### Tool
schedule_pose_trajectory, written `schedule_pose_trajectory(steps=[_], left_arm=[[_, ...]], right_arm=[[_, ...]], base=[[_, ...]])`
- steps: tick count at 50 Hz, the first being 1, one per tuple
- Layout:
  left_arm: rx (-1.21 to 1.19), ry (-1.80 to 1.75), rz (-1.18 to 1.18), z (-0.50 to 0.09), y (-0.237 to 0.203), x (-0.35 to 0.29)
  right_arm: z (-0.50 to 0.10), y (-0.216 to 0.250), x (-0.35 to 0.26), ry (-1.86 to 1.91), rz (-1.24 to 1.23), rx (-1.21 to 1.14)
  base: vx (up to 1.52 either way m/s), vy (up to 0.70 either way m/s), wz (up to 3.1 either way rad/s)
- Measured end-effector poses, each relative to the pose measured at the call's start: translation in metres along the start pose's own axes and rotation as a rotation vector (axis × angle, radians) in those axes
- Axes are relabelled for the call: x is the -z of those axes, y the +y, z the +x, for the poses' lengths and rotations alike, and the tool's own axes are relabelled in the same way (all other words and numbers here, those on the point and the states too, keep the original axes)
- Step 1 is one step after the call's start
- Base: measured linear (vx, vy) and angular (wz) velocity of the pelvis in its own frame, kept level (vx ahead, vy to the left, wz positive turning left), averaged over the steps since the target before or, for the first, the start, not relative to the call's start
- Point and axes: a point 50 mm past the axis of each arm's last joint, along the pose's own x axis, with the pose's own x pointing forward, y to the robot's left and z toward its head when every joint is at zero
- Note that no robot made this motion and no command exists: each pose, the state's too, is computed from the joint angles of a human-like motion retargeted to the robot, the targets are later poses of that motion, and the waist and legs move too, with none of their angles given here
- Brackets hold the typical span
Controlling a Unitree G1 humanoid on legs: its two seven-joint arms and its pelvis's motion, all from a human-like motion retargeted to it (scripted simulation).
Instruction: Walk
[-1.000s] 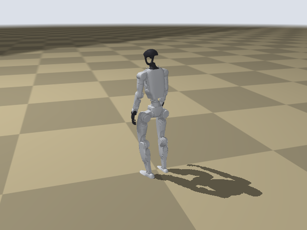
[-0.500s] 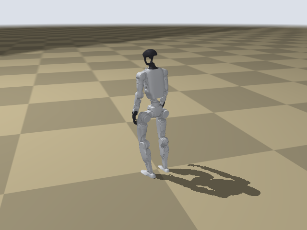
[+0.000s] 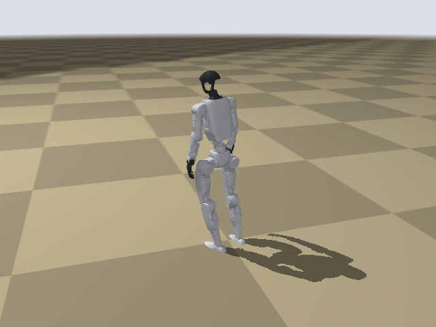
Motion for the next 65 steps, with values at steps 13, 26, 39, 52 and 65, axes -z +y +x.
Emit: schedule_pose_trajectory(steps=[13, 26, 39, 52, 65], left_arm=[[-0.031, 0.007, 0.024, -0.002, 0.013, 0.005], [0.007, 0.063, 0.022, -0.006, 0.006, 0.021], [0.006, 0.101, 0.020, -0.011, 0.009, 0.037], [-0.028, 0.077, -0.117, -0.008, -0.002, 0.031], [-0.092, -0.028, -0.255, 0.000, 0.011, -0.001]], right_arm=[[-0.002, -0.006, 0.005, 0.017, 0.002, 0.011], [-0.005, -0.014, 0.014, 0.030, 0.035, 0.032], [-0.003, 0.009, 0.010, 0.009, 0.011, -0.036], [-0.002, 0.013, 0.012, 0.006, 0.043, -0.018], [-0.001, -0.003, -0.002, -0.050, 0.100, 0.056]], base=[[0.03, 0.08, 0.06], [0.07, 0.06, 0.22], [0.16, -0.01, 0.23], [0.31, -0.10, 0.17], [0.25, -0.10, 0.18]])
